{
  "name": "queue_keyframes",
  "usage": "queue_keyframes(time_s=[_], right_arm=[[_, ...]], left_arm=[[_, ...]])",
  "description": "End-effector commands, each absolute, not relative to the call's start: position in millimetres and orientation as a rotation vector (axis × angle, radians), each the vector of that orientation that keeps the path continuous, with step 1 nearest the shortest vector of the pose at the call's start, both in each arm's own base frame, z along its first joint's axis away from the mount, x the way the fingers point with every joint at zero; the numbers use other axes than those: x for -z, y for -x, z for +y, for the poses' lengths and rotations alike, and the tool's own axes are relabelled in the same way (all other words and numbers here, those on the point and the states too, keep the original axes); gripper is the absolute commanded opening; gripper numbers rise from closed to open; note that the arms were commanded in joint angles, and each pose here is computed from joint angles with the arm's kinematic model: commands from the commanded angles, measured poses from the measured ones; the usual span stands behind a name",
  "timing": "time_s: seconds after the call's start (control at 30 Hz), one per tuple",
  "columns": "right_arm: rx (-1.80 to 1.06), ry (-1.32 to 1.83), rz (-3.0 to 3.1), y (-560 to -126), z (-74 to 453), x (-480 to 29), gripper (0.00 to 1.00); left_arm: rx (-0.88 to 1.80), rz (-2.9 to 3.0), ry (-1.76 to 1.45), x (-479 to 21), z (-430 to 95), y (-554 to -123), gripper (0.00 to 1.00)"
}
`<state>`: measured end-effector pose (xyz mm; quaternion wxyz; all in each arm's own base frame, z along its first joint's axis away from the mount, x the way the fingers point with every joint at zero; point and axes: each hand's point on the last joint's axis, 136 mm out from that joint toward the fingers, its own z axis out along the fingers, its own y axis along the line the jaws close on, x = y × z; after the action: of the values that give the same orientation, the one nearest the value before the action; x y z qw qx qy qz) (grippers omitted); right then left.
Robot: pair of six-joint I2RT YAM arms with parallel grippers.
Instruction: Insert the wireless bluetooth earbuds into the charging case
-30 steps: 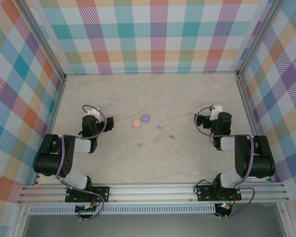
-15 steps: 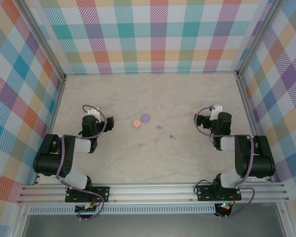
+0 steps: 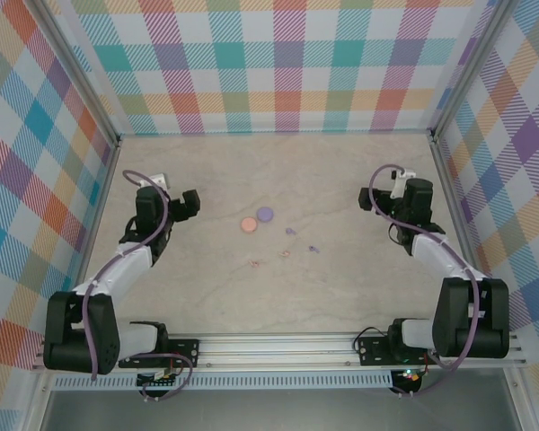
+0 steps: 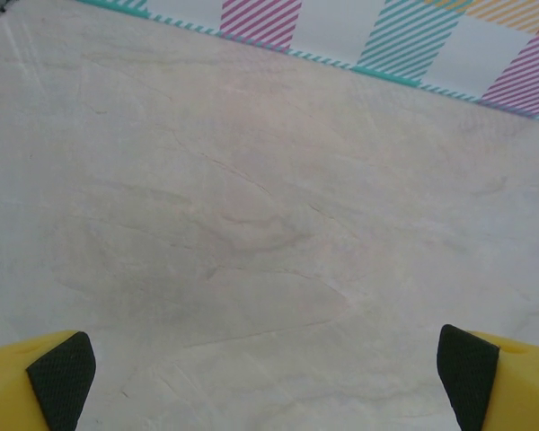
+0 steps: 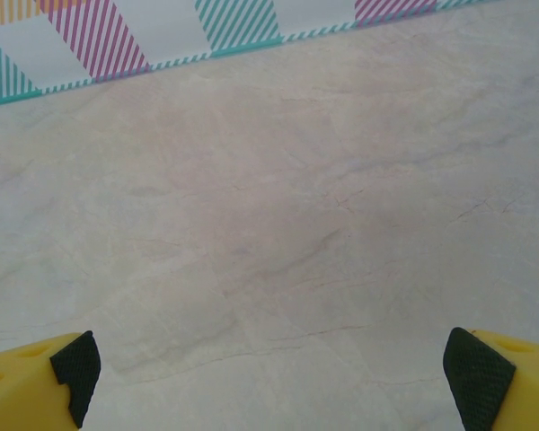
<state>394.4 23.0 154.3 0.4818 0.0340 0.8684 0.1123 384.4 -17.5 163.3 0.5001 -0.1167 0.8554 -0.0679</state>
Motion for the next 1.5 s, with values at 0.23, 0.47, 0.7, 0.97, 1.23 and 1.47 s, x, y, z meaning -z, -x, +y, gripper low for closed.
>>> queue_keyframes(time_s=[0.23, 0.47, 0.7, 0.97, 1.23, 1.47], right_arm=[[-0.696, -0.109, 2.402, -372.1, 97.7, -156.4, 1.00], [-0.832, 0.203, 2.553, -362.7, 187.2, -144.2, 1.00], [-0.978, 0.438, 2.644, -350.8, 268.1, -127.4, 0.85], [-1.040, 0.553, 2.760, -350.9, 327.9, -105.6, 0.43], [-1.020, 0.562, 2.838, -363.5, 364.1, -85.7, 0.30], [-1.001, 0.525, 2.882, -372.5, 373.6, -75.7, 0.27]], left_arm=[[0.547, 2.358, 0.555, -136.9, -68.5, -316.1, 1.00], [0.768, 2.408, 0.585, -123.7, -116.4, -298.7, 1.00], [0.877, 2.452, 0.605, -103.5, -145.6, -299.0, 0.80], [0.919, 2.495, 0.656, -78.1, -162.4, -312.0, 0.66], [0.966, 2.518, 0.660, -63.3, -179.6, -329.4, 0.60], [1.004, 2.514, 0.674, -52.4, -191.5, -343.4, 0.58]])
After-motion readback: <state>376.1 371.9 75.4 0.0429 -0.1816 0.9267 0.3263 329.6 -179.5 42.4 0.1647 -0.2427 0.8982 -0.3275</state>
